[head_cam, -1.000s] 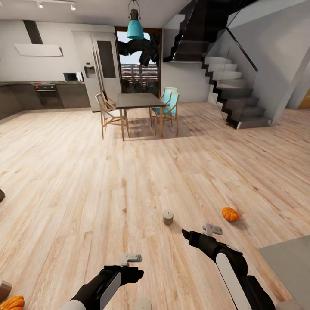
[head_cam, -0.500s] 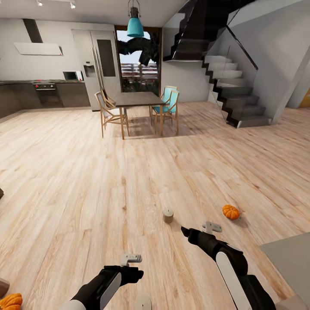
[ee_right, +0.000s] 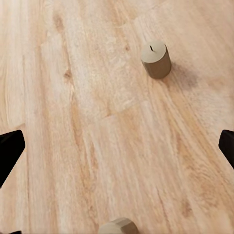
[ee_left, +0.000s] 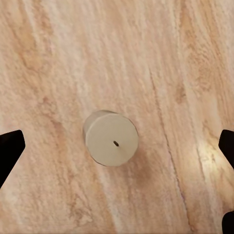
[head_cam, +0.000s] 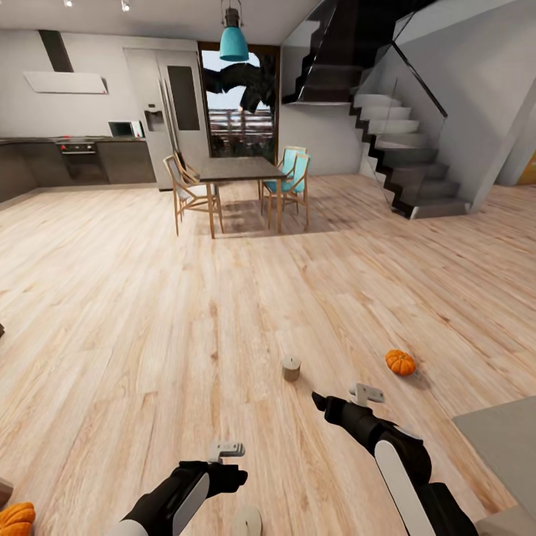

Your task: Place each of the two pumpkins and all three candles from the living room inside a cabinet in the living room (use any cabinet), then make sure every cabinet is closed, and position the cauldron so it is next to a table in the living room.

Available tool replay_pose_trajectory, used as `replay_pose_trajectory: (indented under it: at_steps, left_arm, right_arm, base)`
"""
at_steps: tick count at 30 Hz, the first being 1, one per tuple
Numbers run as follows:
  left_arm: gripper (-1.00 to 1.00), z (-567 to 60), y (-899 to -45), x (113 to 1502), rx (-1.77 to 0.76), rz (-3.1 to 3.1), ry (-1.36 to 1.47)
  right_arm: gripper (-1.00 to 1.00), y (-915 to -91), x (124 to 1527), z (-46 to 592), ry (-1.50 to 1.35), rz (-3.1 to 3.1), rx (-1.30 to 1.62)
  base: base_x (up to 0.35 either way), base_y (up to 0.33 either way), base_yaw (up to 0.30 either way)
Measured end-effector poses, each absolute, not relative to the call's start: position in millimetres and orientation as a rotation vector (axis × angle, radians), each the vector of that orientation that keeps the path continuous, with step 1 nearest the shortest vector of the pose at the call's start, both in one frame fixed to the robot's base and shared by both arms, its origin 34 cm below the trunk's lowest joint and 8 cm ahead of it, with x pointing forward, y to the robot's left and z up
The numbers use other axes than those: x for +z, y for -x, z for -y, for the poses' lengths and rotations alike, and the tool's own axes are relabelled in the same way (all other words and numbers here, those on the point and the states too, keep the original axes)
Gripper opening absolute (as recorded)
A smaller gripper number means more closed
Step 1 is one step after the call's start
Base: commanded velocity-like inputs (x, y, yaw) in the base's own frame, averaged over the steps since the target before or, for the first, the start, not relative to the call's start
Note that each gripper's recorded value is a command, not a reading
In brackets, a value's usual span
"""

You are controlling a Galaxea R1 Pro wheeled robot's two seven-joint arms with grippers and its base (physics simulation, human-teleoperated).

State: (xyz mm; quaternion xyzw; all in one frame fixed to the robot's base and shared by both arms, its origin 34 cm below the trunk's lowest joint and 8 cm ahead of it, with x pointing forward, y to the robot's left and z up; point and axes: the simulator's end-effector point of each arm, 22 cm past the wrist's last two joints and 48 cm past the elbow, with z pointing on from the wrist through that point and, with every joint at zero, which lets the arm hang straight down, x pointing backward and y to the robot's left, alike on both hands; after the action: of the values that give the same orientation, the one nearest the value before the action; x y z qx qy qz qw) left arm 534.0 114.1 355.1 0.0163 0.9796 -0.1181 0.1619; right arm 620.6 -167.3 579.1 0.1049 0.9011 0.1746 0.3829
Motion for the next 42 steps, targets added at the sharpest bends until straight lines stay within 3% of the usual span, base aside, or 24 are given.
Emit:
replay_pose_trajectory:
  at_steps: [42]
  left_arm:
    - [1.00, -109.7, -496.7, 248.8, -0.308, -2.800, -0.032]
  right_arm:
    - [1.00, -596.9, 487.8, 157.6, -0.243, -2.299, 0.460]
  base:
    - [0.000, 0.000, 0.000]
